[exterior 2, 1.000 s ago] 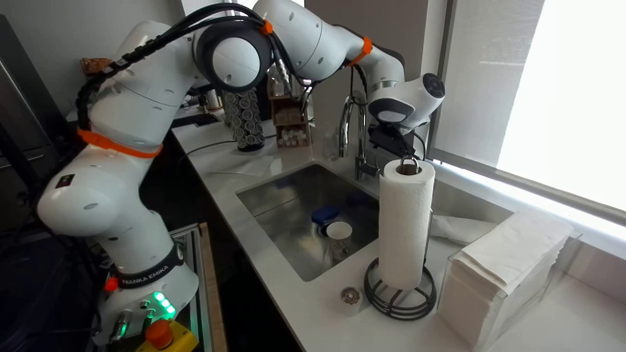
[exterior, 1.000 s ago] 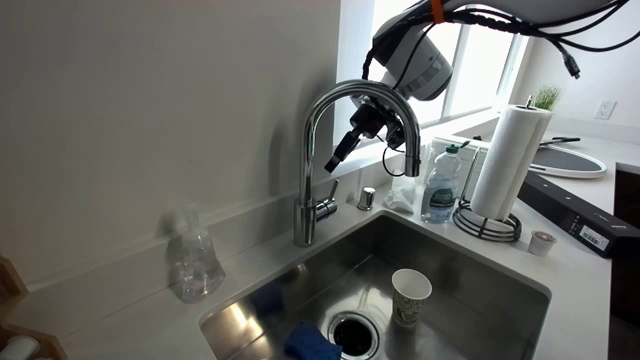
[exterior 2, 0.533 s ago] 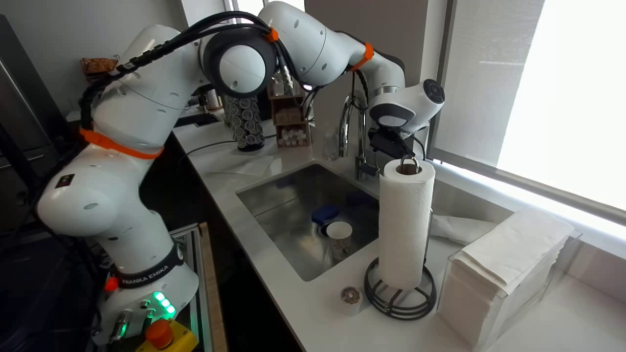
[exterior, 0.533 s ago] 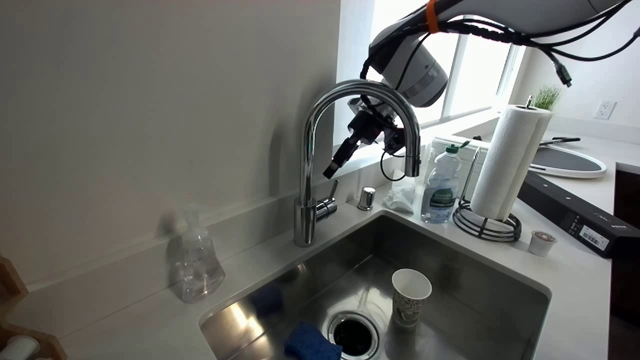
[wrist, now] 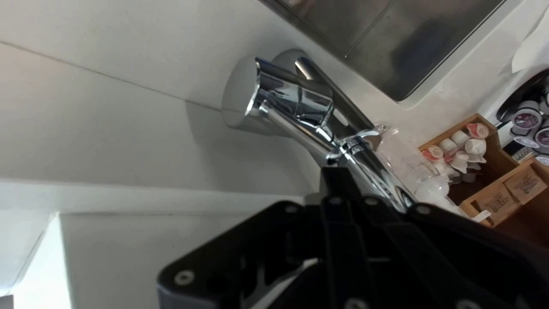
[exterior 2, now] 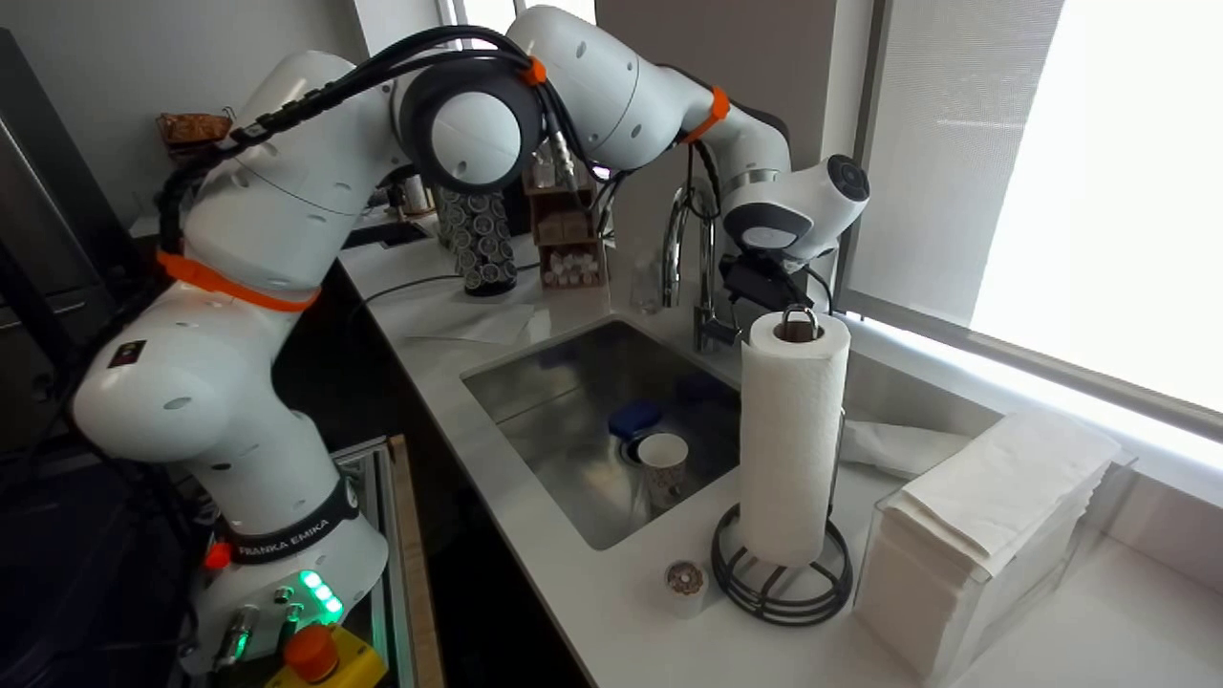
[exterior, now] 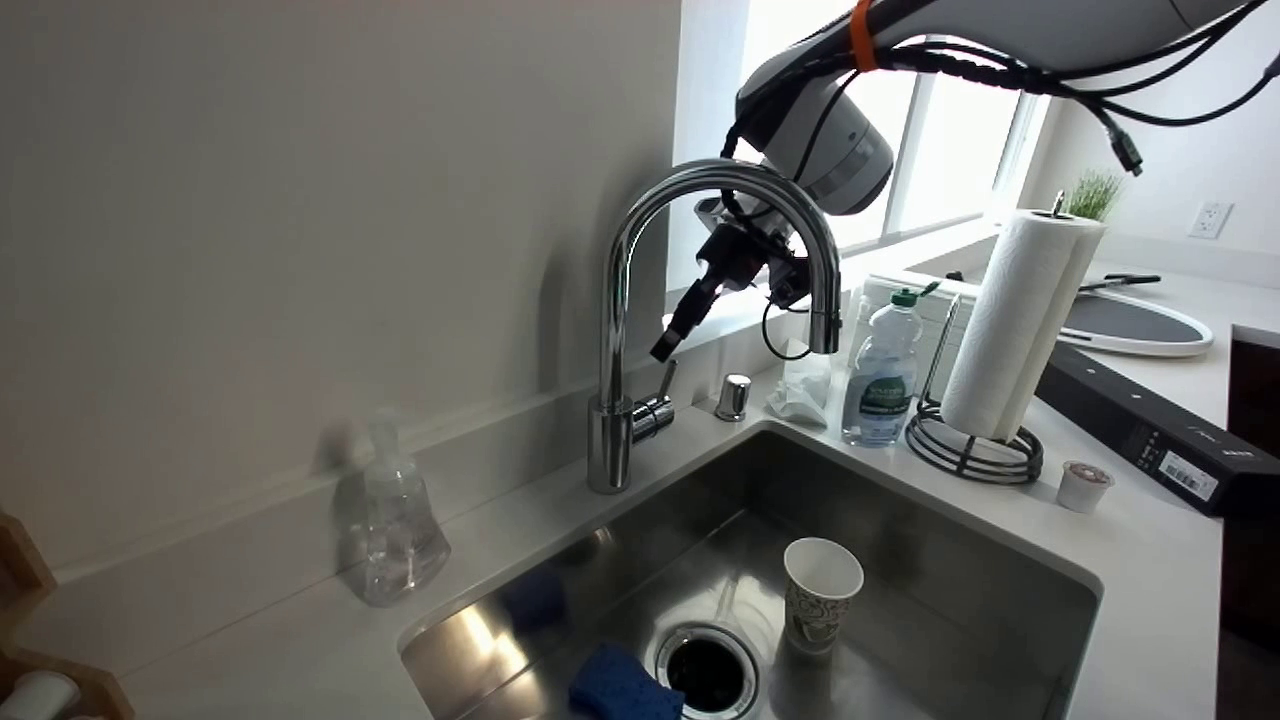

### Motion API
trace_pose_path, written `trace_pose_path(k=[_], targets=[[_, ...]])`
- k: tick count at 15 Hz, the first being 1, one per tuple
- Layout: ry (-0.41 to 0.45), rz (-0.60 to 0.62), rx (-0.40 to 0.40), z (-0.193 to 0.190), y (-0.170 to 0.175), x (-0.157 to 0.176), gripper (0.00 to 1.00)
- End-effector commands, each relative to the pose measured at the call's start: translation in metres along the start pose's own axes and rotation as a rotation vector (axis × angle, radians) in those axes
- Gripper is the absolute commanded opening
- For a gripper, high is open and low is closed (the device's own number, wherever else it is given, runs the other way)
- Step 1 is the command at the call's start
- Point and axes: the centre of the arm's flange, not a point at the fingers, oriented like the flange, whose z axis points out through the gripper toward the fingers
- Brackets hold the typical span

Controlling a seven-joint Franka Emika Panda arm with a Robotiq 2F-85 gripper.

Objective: Push the faucet to the right then open the faucet and close it.

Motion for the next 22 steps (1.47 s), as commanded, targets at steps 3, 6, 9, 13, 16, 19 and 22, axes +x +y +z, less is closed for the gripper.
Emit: trace_pose_path(k=[3, 6, 9, 13, 16, 19, 22], targets=[[-0.049, -0.002, 0.012, 0.0011, 0.0074, 0.0018, 0.00], [-0.062, -0.005, 0.005, -0.0009, 0.0086, 0.0020, 0.00], [-0.074, -0.008, -0.002, -0.0024, 0.0093, 0.0015, 0.00], [-0.091, -0.012, -0.009, -0.0019, 0.0103, 0.0010, 0.00], [-0.106, -0.010, -0.018, -0.0015, 0.0116, -0.0001, 0.00], [-0.114, -0.006, -0.025, -0.0021, 0.0124, -0.0011, 0.00], [-0.122, 0.001, -0.031, -0.0021, 0.0129, -0.0016, 0.00]])
